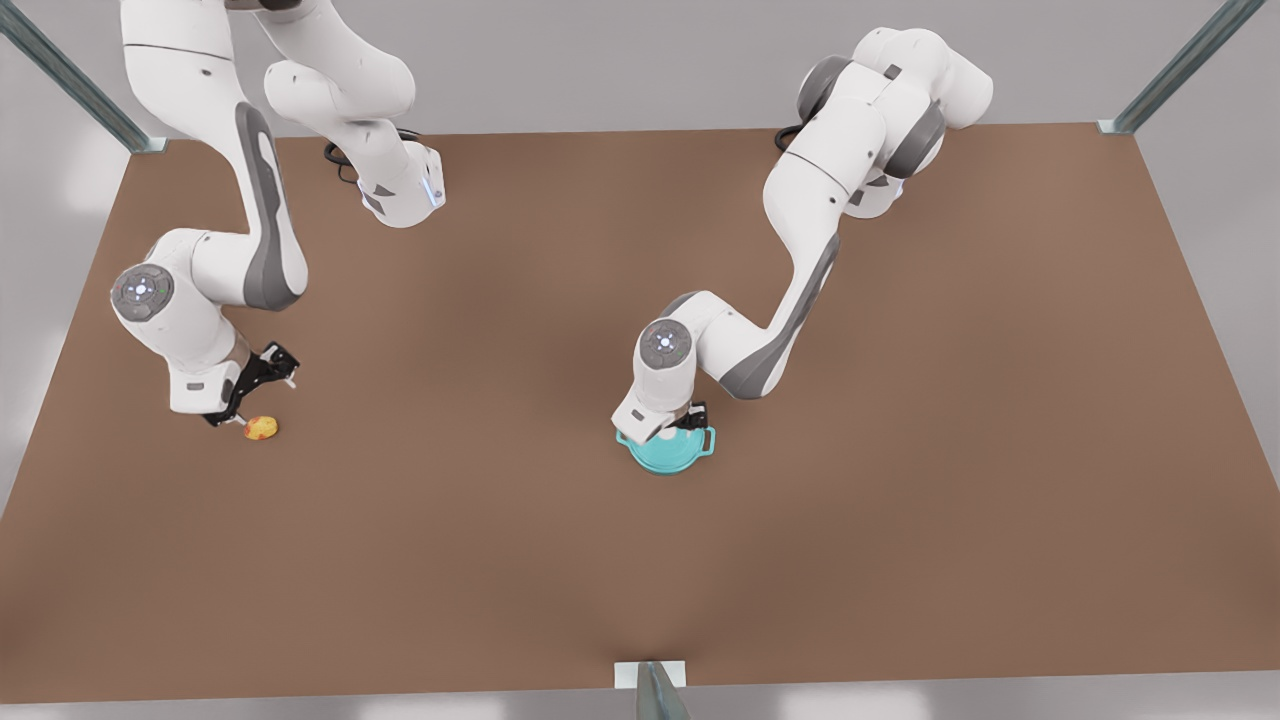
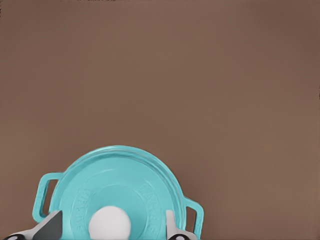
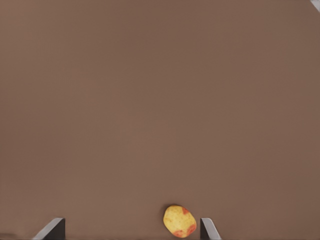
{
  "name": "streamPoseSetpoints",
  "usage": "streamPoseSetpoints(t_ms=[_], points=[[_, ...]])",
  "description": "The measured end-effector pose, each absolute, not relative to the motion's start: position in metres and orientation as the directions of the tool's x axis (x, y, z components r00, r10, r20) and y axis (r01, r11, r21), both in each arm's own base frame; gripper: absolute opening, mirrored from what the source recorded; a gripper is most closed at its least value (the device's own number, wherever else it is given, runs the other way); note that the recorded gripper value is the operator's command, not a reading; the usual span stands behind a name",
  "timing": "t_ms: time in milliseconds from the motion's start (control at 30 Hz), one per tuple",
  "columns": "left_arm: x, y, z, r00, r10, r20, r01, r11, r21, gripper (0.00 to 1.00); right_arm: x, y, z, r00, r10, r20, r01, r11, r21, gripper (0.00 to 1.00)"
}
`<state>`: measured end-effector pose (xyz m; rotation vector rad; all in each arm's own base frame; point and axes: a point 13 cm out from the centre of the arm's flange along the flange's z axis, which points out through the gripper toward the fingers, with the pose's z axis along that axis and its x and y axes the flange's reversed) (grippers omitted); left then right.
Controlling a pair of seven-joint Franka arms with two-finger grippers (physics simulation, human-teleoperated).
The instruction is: Open the pot lid and put the potato into the pot
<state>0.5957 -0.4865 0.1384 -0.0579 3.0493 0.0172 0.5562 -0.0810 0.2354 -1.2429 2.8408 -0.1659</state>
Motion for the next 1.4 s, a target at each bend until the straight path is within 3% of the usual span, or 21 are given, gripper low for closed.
streamPoseSetpoints(t_ms=[300, 667, 733, 867, 933, 1033, 1067, 1200, 1267, 1300, 1333, 1400], points=[[0.582, -0.494, 0.131, -0.987, -0.113, -0.114, -0.112, 0.994, -0.009, 1.00, 0.597, -0.069, 0.186, -0.500, -0.864, 0.063, -0.858, 0.485, -0.168, 1.00], [0.573, -0.485, 0.113, -0.980, -0.158, -0.119, -0.161, 0.987, 0.013, 1.00, 0.589, -0.095, 0.170, -0.308, -0.923, 0.231, -0.951, 0.289, -0.112, 1.00], [0.573, -0.485, 0.112, -0.979, -0.167, -0.121, -0.169, 0.986, 0.010, 0.86, 0.579, -0.105, 0.152, -0.287, -0.920, 0.266, -0.958, 0.281, -0.061, 1.00], [0.574, -0.485, 0.113, -0.975, -0.185, -0.124, -0.187, 0.982, 0.003, 0.46, 0.561, -0.130, 0.132, -0.273, -0.910, 0.312, -0.957, 0.291, 0.010, 1.00], [0.575, -0.484, 0.113, -0.973, -0.194, -0.125, -0.196, 0.981, 0.003, 0.43, 0.561, -0.139, 0.127, -0.267, -0.908, 0.324, -0.957, 0.290, 0.026, 1.00], [0.581, -0.481, 0.117, -0.968, -0.212, -0.132, -0.213, 0.977, -0.002, 0.43, 0.560, -0.149, 0.119, -0.259, -0.906, 0.336, -0.956, 0.290, 0.047, 1.00], [0.596, -0.473, 0.128, -0.961, -0.234, -0.144, -0.234, 0.972, -0.017, 0.43, 0.558, -0.153, 0.118, -0.258, -0.905, 0.338, -0.955, 0.292, 0.053, 1.00], [0.715, -0.325, 0.163, -0.887, -0.429, -0.168, -0.426, 0.903, -0.057, 0.46, 0.547, -0.170, 0.108, -0.259, -0.903, 0.342, -0.950, 0.303, 0.080, 1.00], [0.756, -0.230, 0.127, -0.857, -0.483, -0.178, -0.490, 0.872, -0.011, 0.49, 0.542, -0.173, 0.104, -0.255, -0.905, 0.341, -0.949, 0.301, 0.089, 1.00], [0.767, -0.203, 0.108, -0.855, -0.487, -0.178, -0.496, 0.869, 0.006, 0.57, 0.541, -0.175, 0.101, -0.253, -0.906, 0.340, -0.950, 0.300, 0.091, 1.00], [0.772, -0.190, 0.099, -0.861, -0.476, -0.180, -0.486, 0.874, 0.015, 1.00, 0.540, -0.177, 0.099, -0.250, -0.906, 0.340, -0.950, 0.298, 0.094, 1.00], [0.779, -0.179, 0.098, -0.879, -0.438, -0.189, -0.450, 0.893, 0.024, 1.00, 0.540, -0.178, 0.091, -0.241, -0.909, 0.339, -0.952, 0.289, 0.098, 1.00]])
